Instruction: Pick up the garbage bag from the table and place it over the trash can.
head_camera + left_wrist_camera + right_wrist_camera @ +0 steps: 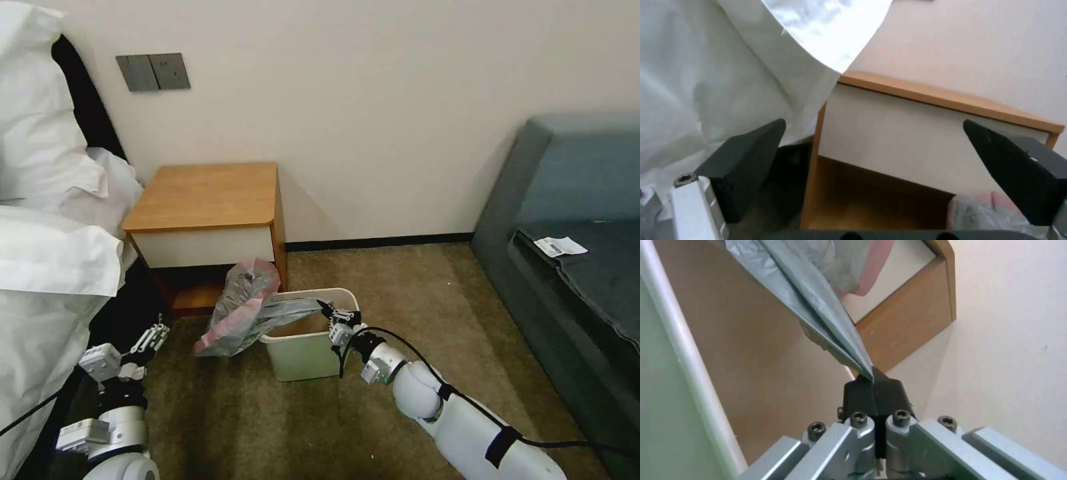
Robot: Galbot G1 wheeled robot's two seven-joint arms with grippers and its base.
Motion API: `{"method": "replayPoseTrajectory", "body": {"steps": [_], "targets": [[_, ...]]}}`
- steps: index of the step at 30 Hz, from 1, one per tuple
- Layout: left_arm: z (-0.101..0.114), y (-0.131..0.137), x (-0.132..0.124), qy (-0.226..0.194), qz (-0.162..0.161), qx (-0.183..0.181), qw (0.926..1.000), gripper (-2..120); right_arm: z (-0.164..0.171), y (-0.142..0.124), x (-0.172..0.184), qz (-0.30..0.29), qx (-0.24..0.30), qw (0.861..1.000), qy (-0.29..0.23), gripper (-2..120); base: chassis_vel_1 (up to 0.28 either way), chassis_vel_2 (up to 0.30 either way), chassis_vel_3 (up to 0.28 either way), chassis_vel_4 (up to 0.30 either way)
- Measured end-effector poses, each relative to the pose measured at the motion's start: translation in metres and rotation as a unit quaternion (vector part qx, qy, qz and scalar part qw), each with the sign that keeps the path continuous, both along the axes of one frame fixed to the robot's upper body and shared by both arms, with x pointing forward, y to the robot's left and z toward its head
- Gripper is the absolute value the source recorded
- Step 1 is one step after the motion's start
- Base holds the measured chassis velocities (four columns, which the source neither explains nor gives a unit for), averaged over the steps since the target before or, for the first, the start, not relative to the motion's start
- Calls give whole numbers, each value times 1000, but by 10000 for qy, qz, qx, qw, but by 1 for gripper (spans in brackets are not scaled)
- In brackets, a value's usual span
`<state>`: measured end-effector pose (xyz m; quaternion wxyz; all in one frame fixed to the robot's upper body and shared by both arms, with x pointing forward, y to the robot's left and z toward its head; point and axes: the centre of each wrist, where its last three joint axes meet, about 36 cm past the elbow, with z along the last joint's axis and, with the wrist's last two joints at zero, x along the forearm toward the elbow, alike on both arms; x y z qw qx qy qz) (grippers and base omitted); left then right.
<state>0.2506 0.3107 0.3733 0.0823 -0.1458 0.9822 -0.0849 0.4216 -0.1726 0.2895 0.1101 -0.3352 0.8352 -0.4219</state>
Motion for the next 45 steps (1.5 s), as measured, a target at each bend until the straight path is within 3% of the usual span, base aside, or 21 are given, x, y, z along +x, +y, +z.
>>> {"method": "replayPoseTrajectory", "body": {"steps": [9, 13, 21, 33, 45], "targets": [[3, -1, 6, -7, -60, 2, 10000, 99, 4, -6, -7, 127, -31, 9999, 63, 4, 0, 0, 0, 0], [5, -2, 8, -2, -97, 9, 10000, 99, 16, -11, -11, 218, 25, 9997, 125, 23, 0, 0, 0, 0], [6, -3, 10, 11, -127, 21, 9999, 100, 43, -26, -10, 376, 26, 9988, 323, 48, 0, 0, 0, 0], [13, -7, 14, 12, -214, 11, 9998, 99, 72, -75, -4, 317, -157, 9981, 510, 95, 0, 0, 0, 0], [19, -9, 15, -23, -257, 36, 9997, 100, 90, -113, -3, 50, -164, 9990, 418, 100, 0, 0, 0, 0]]}}
